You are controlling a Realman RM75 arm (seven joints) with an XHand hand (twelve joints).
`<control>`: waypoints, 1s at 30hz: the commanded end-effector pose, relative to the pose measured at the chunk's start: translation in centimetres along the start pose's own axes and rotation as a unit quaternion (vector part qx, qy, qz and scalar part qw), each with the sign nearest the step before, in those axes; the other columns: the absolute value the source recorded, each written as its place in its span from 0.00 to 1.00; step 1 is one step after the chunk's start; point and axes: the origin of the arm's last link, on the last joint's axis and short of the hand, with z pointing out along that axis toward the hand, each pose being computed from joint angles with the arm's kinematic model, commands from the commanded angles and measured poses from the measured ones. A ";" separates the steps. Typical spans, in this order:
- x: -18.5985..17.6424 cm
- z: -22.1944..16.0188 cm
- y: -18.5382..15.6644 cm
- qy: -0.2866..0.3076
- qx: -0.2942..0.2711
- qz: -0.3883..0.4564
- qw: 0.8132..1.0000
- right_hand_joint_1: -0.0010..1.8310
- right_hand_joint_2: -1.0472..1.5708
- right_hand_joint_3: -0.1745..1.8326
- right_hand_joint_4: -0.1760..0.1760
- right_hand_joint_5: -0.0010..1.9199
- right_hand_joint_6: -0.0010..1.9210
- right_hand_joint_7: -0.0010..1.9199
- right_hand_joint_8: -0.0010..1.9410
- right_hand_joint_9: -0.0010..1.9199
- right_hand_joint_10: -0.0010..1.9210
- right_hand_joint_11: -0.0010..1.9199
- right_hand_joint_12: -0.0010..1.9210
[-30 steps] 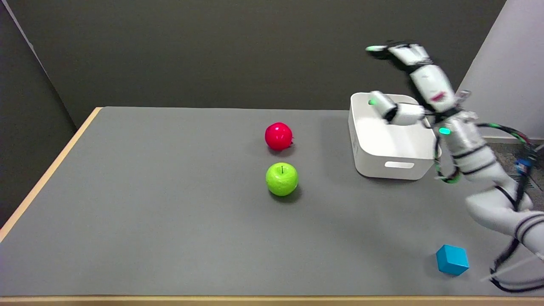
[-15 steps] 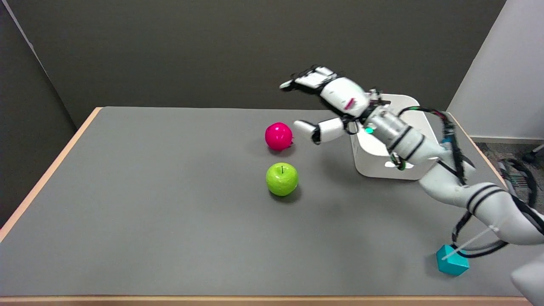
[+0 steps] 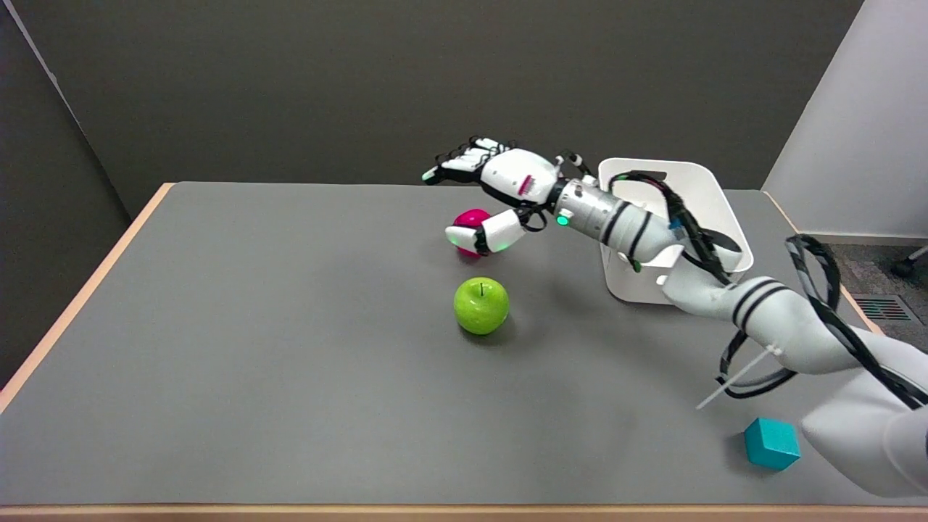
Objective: Pick up the pomegranate.
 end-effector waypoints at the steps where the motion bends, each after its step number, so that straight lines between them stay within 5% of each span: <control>1: -1.4 4.7 1.1 -0.066 -0.049 -0.007 0.997 0.21 0.64 0.53 0.75 0.13 0.25 0.18 0.18 0.11 0.34 0.01 0.59; 16: -5.1 2.0 4.4 -0.114 -0.130 0.015 0.985 0.25 0.64 0.53 0.77 0.12 0.24 0.17 0.18 0.12 0.34 0.02 0.59; 30: -5.8 2.3 3.0 -0.115 -0.111 0.025 0.987 0.34 0.64 0.59 0.78 0.12 0.26 0.17 0.20 0.14 0.36 0.06 0.61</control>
